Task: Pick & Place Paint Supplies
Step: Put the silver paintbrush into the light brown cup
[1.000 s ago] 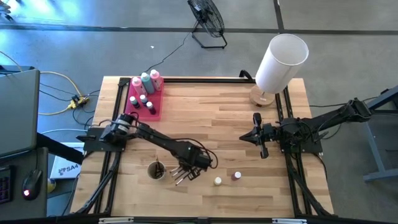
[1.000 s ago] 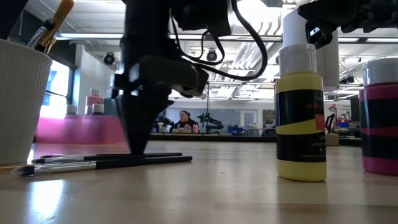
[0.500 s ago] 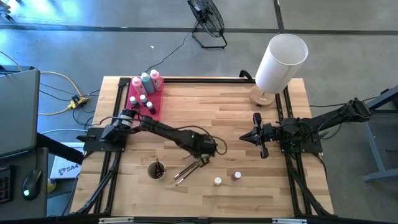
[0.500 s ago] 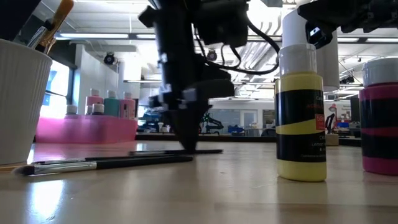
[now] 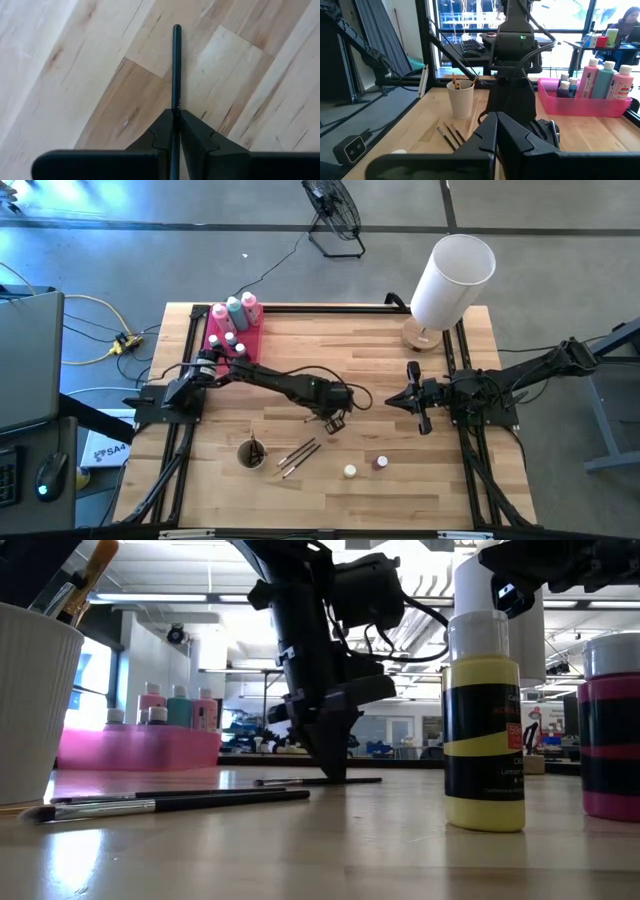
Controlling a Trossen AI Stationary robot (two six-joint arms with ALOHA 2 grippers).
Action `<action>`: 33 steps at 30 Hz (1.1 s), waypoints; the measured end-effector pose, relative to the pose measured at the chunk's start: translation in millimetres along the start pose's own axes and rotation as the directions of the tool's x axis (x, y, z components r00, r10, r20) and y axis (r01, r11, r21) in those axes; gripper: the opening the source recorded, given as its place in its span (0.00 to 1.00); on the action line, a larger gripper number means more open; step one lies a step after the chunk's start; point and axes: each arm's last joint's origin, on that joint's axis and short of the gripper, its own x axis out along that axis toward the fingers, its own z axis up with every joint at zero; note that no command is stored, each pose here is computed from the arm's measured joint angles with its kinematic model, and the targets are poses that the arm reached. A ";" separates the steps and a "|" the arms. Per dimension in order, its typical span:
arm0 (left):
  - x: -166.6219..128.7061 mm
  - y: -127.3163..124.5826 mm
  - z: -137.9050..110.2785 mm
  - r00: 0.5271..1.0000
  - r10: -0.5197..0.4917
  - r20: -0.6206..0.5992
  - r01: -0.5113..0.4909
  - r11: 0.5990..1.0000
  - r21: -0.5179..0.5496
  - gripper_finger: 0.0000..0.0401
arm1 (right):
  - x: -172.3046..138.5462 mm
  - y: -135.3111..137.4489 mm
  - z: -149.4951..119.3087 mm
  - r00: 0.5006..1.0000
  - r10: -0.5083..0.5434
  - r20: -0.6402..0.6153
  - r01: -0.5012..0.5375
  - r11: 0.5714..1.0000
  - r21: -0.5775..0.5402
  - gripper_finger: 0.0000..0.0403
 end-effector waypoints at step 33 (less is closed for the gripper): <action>-21.1 4.8 -13.3 0.951 0.010 -0.308 0.009 0.998 0.061 0.35 | 0.0 0.0 -0.3 1.000 0.000 -0.003 0.000 1.000 0.000 0.01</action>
